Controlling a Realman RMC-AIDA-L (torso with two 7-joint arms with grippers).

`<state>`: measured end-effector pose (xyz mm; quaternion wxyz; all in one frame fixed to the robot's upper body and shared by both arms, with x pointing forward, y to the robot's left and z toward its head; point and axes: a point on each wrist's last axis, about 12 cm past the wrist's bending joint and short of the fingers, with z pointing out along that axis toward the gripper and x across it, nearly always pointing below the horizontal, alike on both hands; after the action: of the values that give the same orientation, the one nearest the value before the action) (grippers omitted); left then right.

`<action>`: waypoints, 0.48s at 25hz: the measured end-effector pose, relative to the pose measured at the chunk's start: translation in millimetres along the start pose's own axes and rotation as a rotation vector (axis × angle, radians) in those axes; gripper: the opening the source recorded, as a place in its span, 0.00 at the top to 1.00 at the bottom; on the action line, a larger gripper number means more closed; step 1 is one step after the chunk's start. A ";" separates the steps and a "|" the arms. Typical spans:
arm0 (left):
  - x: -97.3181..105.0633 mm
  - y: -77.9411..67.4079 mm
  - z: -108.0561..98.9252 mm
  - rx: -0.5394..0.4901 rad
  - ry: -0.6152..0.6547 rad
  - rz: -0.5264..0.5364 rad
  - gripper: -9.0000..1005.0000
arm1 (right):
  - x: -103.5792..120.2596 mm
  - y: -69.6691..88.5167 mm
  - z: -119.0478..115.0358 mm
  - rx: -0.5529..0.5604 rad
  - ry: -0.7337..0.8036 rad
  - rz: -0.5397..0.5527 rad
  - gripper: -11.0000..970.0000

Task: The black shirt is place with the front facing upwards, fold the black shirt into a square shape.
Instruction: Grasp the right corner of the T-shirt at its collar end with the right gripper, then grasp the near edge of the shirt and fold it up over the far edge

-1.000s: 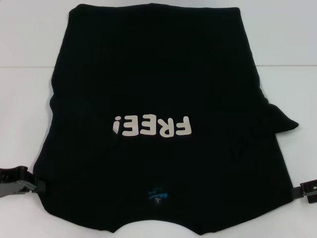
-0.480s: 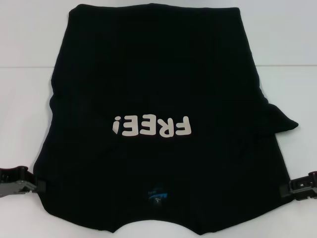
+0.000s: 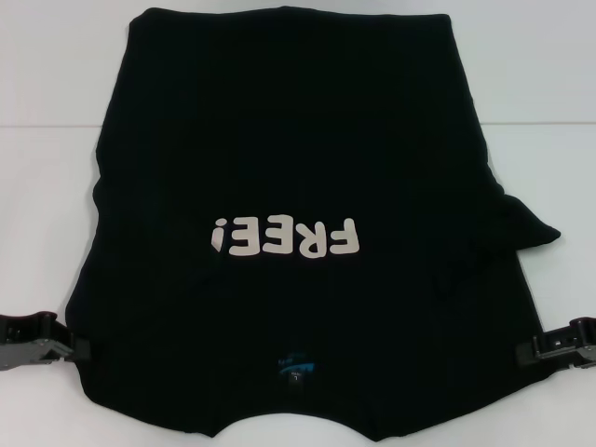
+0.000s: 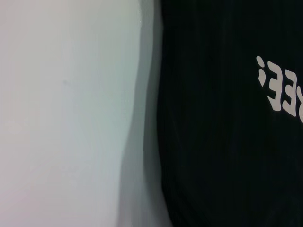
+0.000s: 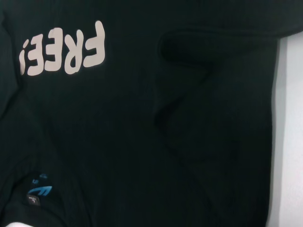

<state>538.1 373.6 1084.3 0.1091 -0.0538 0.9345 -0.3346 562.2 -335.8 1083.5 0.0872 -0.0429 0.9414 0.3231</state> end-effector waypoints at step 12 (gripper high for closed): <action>-1.4 -2.7 1.0 0.007 0.004 0.008 0.97 | -3.5 7.5 7.6 -0.012 0.006 -0.020 0.26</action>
<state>539.7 371.1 1085.5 0.1089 -0.0489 0.9337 -0.3375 565.7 -325.2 1082.7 0.0875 -0.0540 0.9392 0.3275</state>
